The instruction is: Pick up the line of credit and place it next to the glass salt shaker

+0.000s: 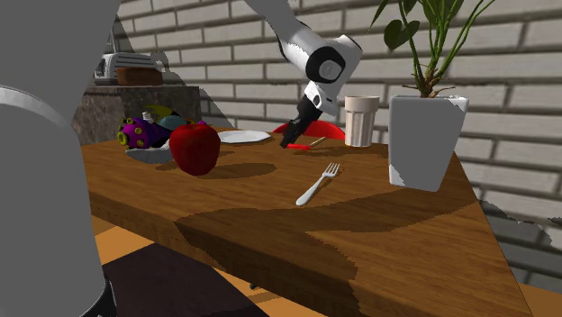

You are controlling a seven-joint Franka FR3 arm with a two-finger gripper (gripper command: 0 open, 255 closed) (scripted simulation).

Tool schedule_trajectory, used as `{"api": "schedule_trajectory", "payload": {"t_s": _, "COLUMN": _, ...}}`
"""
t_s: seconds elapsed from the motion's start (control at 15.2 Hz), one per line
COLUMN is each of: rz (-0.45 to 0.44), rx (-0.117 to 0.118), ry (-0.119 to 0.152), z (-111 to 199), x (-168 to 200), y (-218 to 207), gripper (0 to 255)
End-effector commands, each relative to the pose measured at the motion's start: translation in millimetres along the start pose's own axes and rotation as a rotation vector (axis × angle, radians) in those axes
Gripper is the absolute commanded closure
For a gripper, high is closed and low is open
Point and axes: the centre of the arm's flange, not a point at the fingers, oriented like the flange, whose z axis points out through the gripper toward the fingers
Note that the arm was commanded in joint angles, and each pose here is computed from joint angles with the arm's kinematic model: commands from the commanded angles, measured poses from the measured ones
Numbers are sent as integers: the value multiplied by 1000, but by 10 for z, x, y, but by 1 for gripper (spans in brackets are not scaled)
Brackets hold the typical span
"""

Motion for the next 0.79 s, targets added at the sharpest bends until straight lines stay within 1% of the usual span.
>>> {"api": "schedule_trajectory", "payload": {"t_s": 0.0, "rz": 0, "rx": 0, "ry": 0, "z": -84, "x": -53, "y": 4, "gripper": 255}}
{"api": "schedule_trajectory", "payload": {"t_s": 0.73, "rz": 0, "rx": 0, "ry": 0, "z": -569, "x": -373, "y": 1, "gripper": 255}}
